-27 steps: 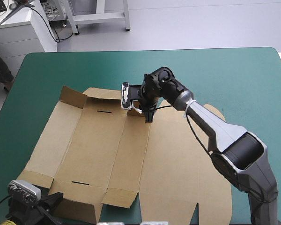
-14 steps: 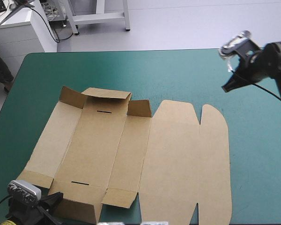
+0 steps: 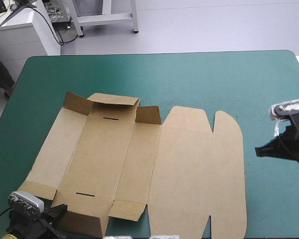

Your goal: Fold the box

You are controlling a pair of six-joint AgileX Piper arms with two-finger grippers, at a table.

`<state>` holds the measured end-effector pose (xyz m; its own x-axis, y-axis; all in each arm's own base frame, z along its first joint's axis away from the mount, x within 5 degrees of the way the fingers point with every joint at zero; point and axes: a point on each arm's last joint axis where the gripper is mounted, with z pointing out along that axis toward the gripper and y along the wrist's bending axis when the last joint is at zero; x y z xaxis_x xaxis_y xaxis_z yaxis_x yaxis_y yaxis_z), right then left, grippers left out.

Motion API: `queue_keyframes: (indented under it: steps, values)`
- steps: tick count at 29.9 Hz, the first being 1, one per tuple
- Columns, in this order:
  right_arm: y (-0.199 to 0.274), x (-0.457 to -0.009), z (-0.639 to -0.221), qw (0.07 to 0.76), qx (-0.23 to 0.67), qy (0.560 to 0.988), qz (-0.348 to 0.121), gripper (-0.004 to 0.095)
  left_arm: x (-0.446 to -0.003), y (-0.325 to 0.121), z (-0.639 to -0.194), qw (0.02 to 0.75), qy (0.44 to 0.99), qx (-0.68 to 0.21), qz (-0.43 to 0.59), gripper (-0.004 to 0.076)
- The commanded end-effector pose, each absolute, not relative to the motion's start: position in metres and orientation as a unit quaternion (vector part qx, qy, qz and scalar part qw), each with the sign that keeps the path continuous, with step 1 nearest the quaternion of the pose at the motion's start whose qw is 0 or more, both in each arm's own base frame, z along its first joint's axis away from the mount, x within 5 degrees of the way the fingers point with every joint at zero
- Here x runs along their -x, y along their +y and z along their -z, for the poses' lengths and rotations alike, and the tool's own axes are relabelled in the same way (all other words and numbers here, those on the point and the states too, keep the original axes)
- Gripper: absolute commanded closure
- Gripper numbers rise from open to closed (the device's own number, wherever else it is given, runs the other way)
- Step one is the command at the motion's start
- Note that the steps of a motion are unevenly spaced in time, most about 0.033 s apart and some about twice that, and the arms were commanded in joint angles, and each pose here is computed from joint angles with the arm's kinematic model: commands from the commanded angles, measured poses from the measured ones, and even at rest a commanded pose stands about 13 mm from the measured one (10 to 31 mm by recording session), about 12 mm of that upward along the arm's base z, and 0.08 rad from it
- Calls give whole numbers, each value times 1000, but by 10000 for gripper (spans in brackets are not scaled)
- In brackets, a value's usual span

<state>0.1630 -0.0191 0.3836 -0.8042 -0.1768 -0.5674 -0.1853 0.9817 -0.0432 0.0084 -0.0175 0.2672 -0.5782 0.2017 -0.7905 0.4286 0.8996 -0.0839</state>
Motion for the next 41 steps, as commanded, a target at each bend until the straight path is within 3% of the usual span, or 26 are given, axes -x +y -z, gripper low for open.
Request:
queue_keyframes:
  steps: [1,15,32,41]
  values:
    - [-8,-139,-376,336,82,937,-40,925,-12,-21,-279,447,864,-171,155,732]
    - [0,-106,-344,329,74,940,-42,925,-49,-35,-308,397,889,-152,172,732]
    - [-2,-106,-344,330,75,941,-29,926,-173,-69,-349,339,921,-125,149,732]
    - [-1,-106,-345,333,75,939,-38,925,-233,1,-384,357,924,-29,136,732]
